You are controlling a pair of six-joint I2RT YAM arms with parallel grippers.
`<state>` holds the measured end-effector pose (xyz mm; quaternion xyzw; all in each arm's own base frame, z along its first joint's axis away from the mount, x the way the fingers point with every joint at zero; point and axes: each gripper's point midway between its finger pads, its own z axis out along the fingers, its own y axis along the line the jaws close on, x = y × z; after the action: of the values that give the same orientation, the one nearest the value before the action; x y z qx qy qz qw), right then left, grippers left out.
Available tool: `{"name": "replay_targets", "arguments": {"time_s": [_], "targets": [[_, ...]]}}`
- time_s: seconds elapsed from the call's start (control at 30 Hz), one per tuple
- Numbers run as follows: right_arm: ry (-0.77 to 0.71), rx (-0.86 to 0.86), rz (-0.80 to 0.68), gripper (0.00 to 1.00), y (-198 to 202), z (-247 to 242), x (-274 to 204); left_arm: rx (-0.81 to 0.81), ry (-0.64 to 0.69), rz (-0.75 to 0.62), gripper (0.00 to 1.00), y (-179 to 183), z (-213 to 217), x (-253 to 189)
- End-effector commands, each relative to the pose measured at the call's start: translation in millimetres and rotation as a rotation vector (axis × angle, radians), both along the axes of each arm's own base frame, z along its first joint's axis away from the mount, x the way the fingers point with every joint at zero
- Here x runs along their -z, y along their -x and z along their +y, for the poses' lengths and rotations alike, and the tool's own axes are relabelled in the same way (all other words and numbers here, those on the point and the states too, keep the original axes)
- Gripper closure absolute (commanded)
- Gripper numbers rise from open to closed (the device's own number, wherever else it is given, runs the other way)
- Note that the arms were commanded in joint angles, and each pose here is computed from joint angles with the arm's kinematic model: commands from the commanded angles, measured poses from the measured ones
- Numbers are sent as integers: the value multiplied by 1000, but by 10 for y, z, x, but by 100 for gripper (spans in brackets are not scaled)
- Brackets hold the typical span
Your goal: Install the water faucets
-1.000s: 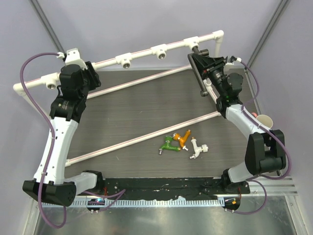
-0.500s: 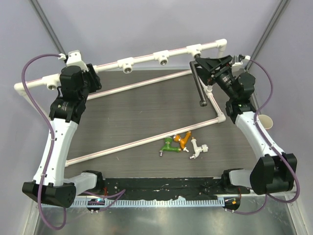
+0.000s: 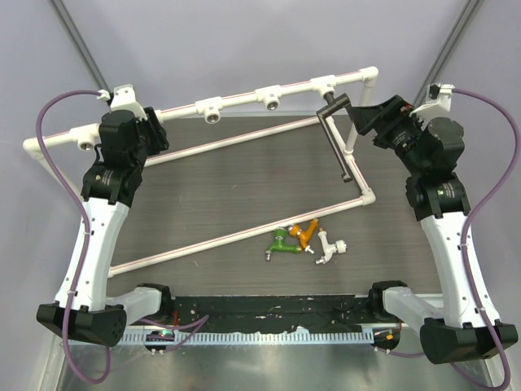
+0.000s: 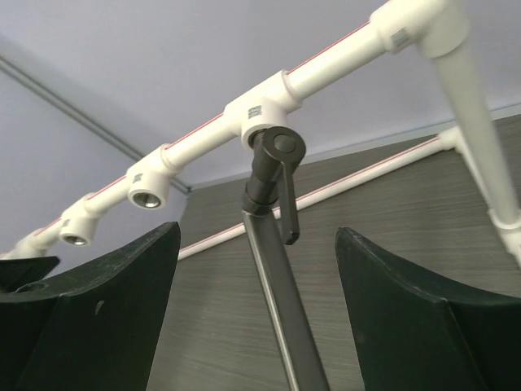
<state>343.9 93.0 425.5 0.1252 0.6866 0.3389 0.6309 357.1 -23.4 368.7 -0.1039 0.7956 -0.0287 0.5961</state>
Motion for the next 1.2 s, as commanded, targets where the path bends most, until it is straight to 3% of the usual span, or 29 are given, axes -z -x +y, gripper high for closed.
{"name": "replay_targets", "arguments": {"time_s": [0.0, 0.17, 0.37, 0.67, 0.93, 1.17], "targets": [[243, 132, 5, 18, 118, -326, -36, -176, -22, -124, 100, 43, 389, -365], [294, 102, 3, 22, 91, -297, -77, -176, -21, -125, 100, 47, 389, -370], [305, 90, 53, 35, -135, -276, 78, -180, -25, -128, 100, 58, 399, -380], [330, 127, 112, 38, -334, -350, 344, -176, -24, -119, 100, 32, 388, -353], [317, 87, 41, 34, -4, -275, 119, -173, -16, -114, 100, 16, 387, -333], [326, -84, 112, 33, 248, 121, 448, -177, -17, -119, 100, 30, 402, -352]]}}
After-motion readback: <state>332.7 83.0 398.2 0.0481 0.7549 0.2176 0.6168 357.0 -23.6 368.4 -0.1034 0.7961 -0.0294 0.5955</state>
